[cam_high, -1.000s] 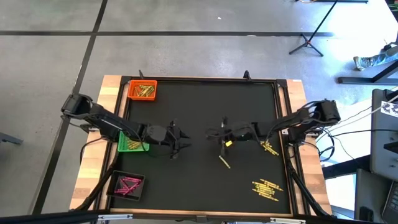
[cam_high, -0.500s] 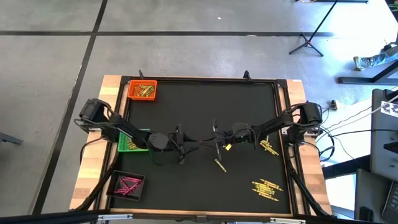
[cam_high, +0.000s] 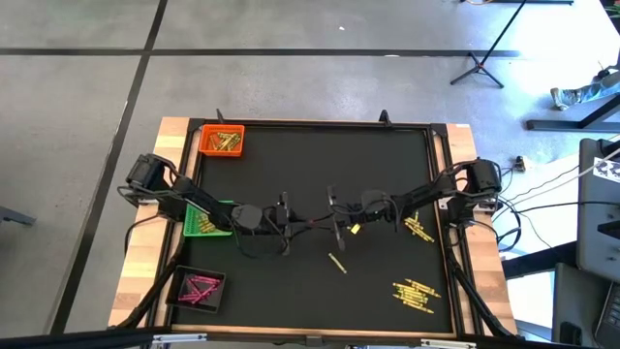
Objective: Sort crayons
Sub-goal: Put the pink crayon into the black bin, then put the green crayon into the orange bin
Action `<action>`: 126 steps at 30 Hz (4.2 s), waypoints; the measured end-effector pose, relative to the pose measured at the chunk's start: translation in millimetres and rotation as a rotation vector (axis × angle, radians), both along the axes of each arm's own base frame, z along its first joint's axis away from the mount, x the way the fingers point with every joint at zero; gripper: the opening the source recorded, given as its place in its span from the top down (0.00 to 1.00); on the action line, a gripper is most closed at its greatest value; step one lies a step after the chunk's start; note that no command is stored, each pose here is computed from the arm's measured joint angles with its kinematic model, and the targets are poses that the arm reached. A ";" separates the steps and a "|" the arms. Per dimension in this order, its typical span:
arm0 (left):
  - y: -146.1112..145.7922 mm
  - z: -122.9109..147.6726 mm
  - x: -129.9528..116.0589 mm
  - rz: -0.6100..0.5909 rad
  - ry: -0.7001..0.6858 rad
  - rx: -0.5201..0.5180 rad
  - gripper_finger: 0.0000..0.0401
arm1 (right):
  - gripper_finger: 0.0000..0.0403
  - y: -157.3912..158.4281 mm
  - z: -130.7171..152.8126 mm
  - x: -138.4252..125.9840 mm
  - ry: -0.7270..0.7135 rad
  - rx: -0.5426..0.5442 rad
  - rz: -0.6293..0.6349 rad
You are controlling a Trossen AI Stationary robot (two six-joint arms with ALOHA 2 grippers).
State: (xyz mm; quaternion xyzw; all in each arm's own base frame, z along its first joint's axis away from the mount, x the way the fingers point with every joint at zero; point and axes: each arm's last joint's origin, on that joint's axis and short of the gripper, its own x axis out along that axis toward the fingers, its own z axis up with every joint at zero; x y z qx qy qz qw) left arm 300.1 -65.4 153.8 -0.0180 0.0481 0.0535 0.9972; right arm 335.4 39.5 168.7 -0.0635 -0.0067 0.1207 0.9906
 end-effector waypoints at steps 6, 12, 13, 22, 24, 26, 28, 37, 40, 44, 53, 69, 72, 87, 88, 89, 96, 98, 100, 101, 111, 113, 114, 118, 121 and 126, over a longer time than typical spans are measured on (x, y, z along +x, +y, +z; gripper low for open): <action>-1.9 -1.4 -0.7 -0.011 0.017 0.025 0.98 | 0.92 1.0 1.4 3.6 0.040 0.069 0.032; -6.5 7.6 -10.4 -0.027 0.115 0.051 0.98 | 0.71 2.7 6.7 -0.5 0.096 0.084 0.100; -7.7 9.8 -15.1 -0.035 0.162 0.059 0.98 | 0.67 3.1 10.3 -2.6 0.108 0.080 0.124; -31.6 48.0 -68.9 -0.156 0.582 0.001 0.98 | 0.51 7.9 14.8 -15.6 0.259 0.002 0.184; -39.7 55.8 -78.5 -0.204 0.661 -0.052 0.98 | 0.51 7.5 13.2 -16.0 0.274 0.000 0.180; -46.5 59.3 -90.6 -0.226 0.774 -0.102 0.98 | 0.51 6.4 11.7 -15.5 0.283 -0.005 0.149; -53.3 63.2 -99.2 -0.209 0.861 -0.161 0.98 | 0.51 5.6 9.9 -15.6 0.299 -0.010 0.125; -94.4 64.3 -139.8 -0.193 1.152 -0.549 0.98 | 0.51 4.2 6.5 -16.2 0.328 -0.035 0.086; -107.4 64.1 -154.5 -0.148 1.196 -0.636 0.98 | 0.51 4.2 6.5 -16.2 0.328 -0.037 0.086; -123.6 59.2 -172.0 -0.098 1.252 -0.686 0.98 | 0.51 4.2 6.5 -16.1 0.327 -0.039 0.086; -151.5 30.1 -196.7 0.018 1.355 -0.618 0.98 | 0.51 4.2 5.2 -16.6 0.341 -0.041 0.086; -155.7 6.9 -196.9 0.113 1.432 -0.528 0.93 | 0.51 4.1 5.1 -16.6 0.342 -0.038 0.086; -154.6 6.8 -197.4 0.131 1.467 -0.540 0.86 | 0.51 4.3 5.1 -16.6 0.342 -0.038 0.086; -132.5 85.7 -174.3 -0.012 1.000 -0.686 0.76 | 0.51 5.3 4.1 -17.1 0.372 0.026 0.077; -130.6 92.0 -171.6 -0.026 0.918 -0.665 0.76 | 0.51 8.2 3.3 -17.8 0.387 0.038 0.083; -129.6 97.2 -168.9 -0.042 0.840 -0.636 0.76 | 0.51 10.6 2.0 -18.7 0.402 0.040 0.089; -122.3 104.5 -146.2 -0.042 0.587 -0.392 0.76 | 0.51 48.9 -3.5 -28.1 0.464 0.049 0.112; -119.5 101.9 -138.9 -0.026 0.578 -0.336 0.76 | 0.51 60.3 -6.9 -31.0 0.479 0.043 0.093; -118.8 99.4 -130.2 -0.016 0.559 -0.301 0.76 | 0.51 70.3 -10.7 -33.7 0.493 0.048 0.070; -118.9 97.2 -125.8 -0.016 0.558 -0.277 0.76 | 0.51 74.7 -12.7 -34.9 0.500 0.053 0.059; -120.6 65.7 -69.7 -0.054 0.539 -0.049 0.76 | 0.51 114.2 -17.3 -52.7 0.511 0.094 -0.005; -116.1 55.6 -54.2 -0.071 0.556 -0.020 0.76 | 0.51 120.5 -16.0 -55.8 0.489 0.088 -0.020; -113.5 50.5 -46.7 -0.084 0.564 -0.008 0.76 | 0.51 122.7 -15.5 -56.9 0.480 0.085 -0.026; -101.9 31.2 -14.6 -0.171 0.561 0.007 0.76 | 0.51 126.8 -13.9 -58.6 0.460 0.088 -0.027; -94.0 18.5 7.2 -0.242 0.516 0.000 0.76 | 0.51 126.7 -13.8 -58.5 0.461 0.092 -0.028; -81.4 -6.7 33.2 -0.353 0.471 -0.017 0.76 | 0.51 126.7 -14.0 -58.6 0.463 0.093 -0.029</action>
